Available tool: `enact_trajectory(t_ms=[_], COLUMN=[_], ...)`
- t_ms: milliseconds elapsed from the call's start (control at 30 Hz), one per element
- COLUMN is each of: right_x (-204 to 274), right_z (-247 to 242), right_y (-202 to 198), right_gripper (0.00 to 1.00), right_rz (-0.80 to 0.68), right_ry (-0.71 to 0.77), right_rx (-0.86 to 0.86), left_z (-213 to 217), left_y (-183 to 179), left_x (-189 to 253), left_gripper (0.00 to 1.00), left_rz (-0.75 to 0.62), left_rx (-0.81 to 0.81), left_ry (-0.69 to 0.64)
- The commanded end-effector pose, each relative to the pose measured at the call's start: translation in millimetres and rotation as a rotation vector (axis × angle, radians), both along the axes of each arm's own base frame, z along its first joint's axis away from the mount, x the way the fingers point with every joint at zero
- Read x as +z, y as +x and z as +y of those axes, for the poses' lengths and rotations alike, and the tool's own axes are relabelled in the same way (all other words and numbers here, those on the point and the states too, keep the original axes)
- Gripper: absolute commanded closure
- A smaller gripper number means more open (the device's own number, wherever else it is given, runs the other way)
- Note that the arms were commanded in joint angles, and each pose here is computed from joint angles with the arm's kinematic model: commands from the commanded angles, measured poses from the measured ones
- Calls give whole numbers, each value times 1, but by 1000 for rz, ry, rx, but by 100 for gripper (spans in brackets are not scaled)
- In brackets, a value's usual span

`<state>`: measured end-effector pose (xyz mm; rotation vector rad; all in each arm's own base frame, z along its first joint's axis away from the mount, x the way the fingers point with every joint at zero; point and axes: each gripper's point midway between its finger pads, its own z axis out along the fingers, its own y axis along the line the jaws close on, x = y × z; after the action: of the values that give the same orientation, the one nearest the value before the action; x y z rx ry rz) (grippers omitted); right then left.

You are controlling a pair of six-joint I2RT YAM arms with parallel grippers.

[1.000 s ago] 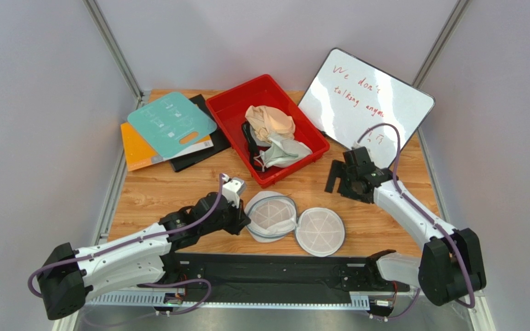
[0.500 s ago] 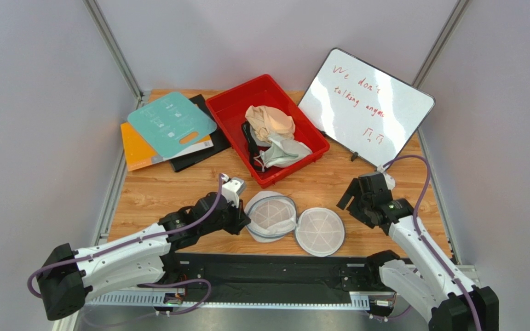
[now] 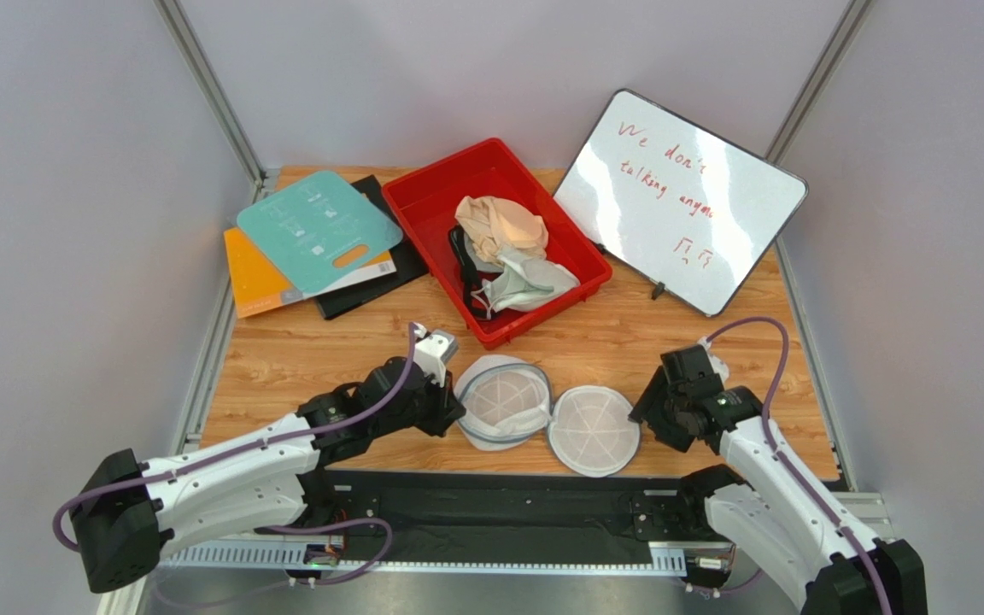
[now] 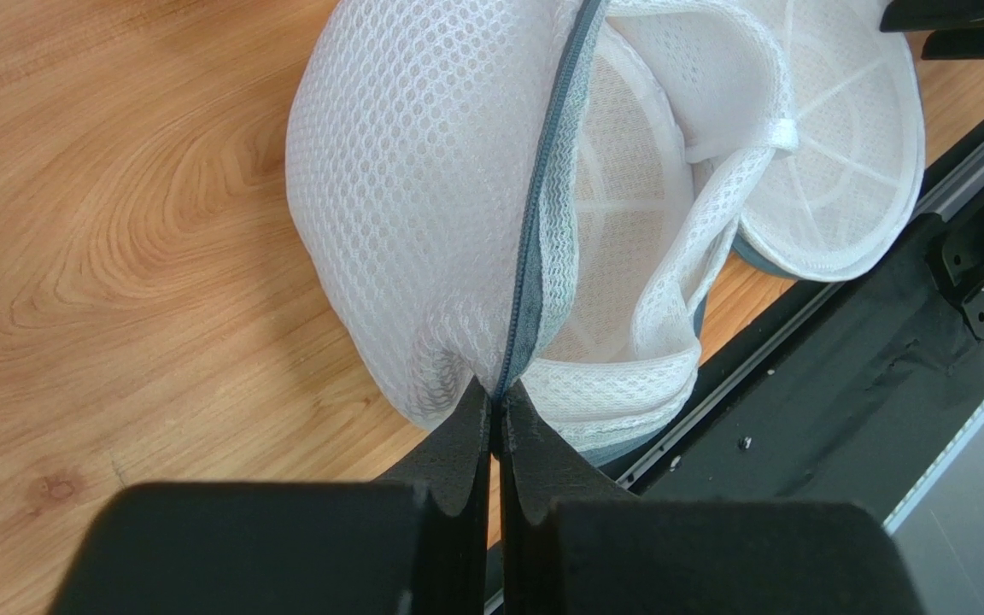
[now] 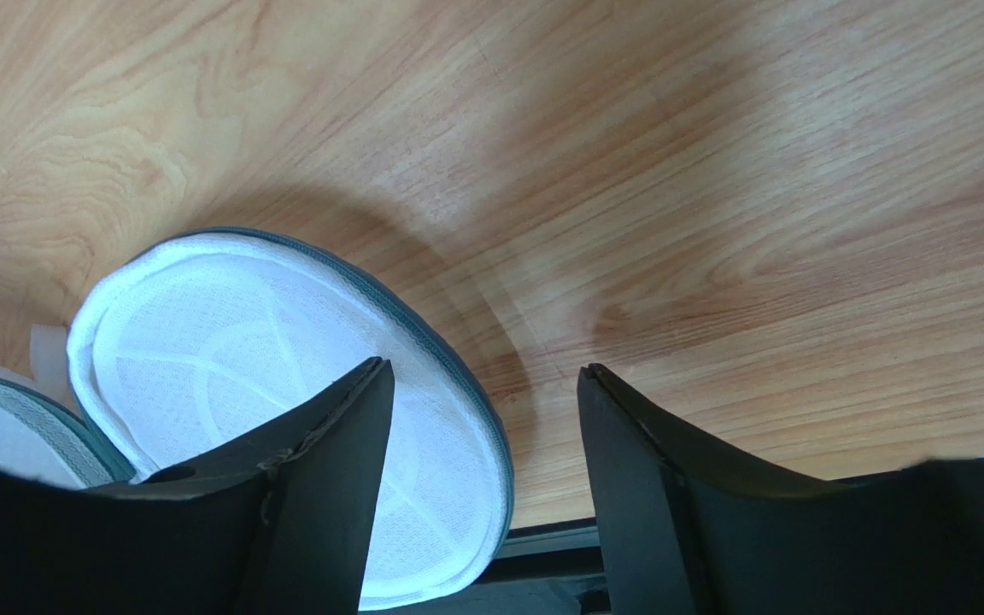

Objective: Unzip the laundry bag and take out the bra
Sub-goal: Place the bra in the bin, then close the laundry bag at the center of the board.

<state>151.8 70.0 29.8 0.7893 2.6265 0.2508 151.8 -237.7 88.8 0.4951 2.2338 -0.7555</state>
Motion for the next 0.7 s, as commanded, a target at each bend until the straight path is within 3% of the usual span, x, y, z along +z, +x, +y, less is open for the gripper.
enact_trajectory(t_ms=[0, 333, 433, 567, 667], right_x=[-10, -13, -14, -9, 9], right_z=[0, 12, 19, 22, 17], right_y=[-13, -8, -7, -5, -1], right_gripper=[46, 55, 63, 87, 92], right_rz=[25, 36, 49, 49, 21], right_ry=[12, 20, 17, -20, -69], right_rx=[-6, 62, 98, 135, 134], left_z=[-6, -7, -7, -7, -8], left_y=[4, 3, 4, 3, 4], left_x=[6, 5, 6, 3, 3], left_gripper=[100, 100, 100, 100, 100], left_rz=[-13, -6, -6, -2, 1], left_rx=[2, -1, -1, 1, 1], left_ry=[-24, -22, -22, -16, -16])
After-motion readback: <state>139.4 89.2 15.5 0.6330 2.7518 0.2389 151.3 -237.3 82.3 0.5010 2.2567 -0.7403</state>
